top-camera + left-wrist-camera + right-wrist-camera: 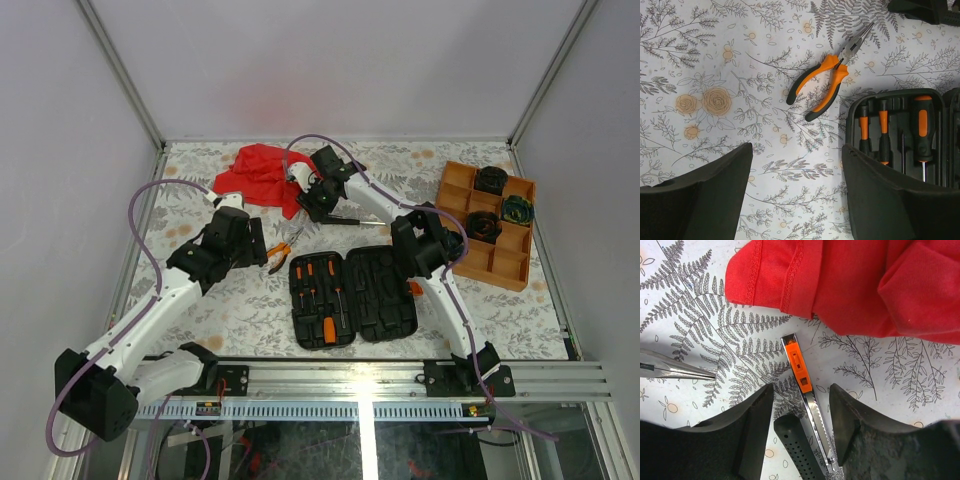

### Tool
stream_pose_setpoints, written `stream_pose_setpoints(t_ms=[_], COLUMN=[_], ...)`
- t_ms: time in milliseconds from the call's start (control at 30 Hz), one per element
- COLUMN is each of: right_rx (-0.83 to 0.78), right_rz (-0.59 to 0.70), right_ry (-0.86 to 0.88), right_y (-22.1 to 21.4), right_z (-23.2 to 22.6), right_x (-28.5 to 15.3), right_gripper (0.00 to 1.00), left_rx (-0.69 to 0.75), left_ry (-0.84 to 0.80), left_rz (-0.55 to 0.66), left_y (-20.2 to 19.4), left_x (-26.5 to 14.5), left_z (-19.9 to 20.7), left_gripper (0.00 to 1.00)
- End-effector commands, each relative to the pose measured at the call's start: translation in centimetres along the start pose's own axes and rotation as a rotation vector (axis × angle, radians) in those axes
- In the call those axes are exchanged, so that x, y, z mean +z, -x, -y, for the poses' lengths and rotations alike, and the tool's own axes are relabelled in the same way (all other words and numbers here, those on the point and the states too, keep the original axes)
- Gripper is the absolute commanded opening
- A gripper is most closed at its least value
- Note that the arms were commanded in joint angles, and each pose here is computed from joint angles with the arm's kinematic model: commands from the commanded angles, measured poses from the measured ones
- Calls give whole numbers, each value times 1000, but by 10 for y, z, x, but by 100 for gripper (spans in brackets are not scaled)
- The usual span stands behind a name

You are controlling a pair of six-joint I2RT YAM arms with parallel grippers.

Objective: Sort the tools into containers
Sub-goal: Pick up the utility knife at the center of the board.

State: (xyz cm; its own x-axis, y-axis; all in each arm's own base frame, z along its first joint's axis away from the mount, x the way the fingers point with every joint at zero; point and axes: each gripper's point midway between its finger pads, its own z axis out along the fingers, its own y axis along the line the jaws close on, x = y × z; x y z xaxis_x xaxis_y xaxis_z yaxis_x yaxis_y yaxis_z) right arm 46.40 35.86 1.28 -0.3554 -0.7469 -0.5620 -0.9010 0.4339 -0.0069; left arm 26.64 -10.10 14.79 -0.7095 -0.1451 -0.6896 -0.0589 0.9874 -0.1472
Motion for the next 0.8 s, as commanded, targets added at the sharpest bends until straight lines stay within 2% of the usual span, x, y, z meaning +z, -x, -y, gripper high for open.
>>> stream_pose_setpoints(t_ms=[0, 300, 467, 767], right_rx=[-6, -7, -26, -90], right_rz=[-8, -15, 22, 197], right_ry=[45, 34, -23, -206], right_y=[-2, -1, 16, 83], right_z=[-6, -8, 1, 29], right_x=[2, 11, -1, -73], right_gripper=[53, 29, 18, 14], left_rx=[12, 14, 15, 14], left_ry=[20, 24, 23, 23], left_rz=[17, 14, 14, 14], left_y=[7, 7, 7, 7], left_x=[-2, -1, -1, -1], left_z=[-4, -4, -4, -4], left_gripper=[71, 70, 70, 70])
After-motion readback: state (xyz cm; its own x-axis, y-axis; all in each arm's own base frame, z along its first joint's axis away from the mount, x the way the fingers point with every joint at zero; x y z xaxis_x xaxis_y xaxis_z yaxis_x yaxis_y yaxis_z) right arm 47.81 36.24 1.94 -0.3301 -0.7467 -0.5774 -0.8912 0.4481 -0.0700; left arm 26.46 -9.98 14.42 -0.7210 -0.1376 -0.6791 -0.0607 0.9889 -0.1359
